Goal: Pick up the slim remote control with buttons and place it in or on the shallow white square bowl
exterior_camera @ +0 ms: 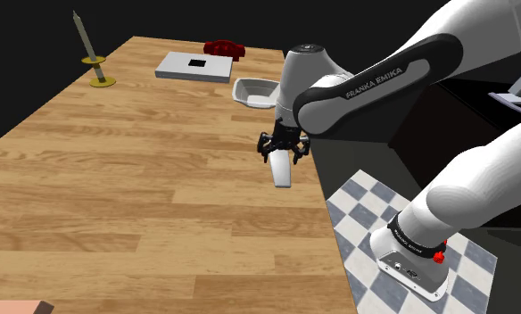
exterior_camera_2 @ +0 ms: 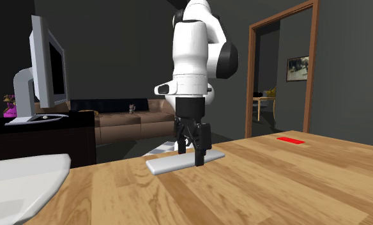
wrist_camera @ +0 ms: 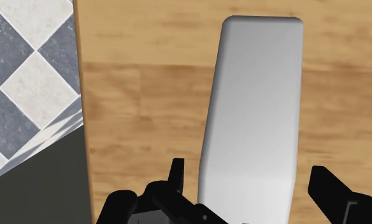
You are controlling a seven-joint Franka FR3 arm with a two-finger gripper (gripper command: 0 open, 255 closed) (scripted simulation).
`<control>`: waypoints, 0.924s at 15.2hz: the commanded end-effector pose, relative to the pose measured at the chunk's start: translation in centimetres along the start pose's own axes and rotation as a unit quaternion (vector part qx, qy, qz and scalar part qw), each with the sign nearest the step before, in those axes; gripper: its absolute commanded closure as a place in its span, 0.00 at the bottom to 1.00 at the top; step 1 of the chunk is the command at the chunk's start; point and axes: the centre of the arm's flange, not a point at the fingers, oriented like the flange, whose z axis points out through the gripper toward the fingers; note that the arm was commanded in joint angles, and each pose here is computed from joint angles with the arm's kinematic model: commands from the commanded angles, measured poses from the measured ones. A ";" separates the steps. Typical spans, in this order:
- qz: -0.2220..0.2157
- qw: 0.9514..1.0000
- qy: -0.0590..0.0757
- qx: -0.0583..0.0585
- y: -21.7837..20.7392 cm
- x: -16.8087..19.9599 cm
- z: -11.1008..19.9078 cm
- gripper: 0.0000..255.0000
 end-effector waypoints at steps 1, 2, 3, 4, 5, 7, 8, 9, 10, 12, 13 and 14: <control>0.000 1.000 0.000 0.000 0.0 0.0 0.1 0.00; 0.000 1.000 0.000 0.000 0.0 0.0 0.1 0.00; 0.000 1.000 0.000 0.000 0.0 0.0 0.1 0.00; 0.000 1.000 0.000 0.000 0.0 0.0 0.1 0.00; 0.000 1.000 0.000 0.000 0.0 0.0 0.1 0.00; 0.000 1.000 0.000 0.000 0.0 0.0 0.1 1.00; 0.000 1.000 0.000 0.000 0.0 0.0 0.1 1.00; 0.000 1.000 0.000 0.000 0.0 0.0 0.1 1.00; 0.000 1.000 0.000 0.000 0.0 0.0 0.1 1.00; 0.000 1.000 0.000 0.000 0.0 0.0 0.1 1.00; 0.000 1.000 0.000 0.000 0.0 0.0 0.1 1.00; 0.000 1.000 0.000 0.000 0.0 0.0 0.1 1.00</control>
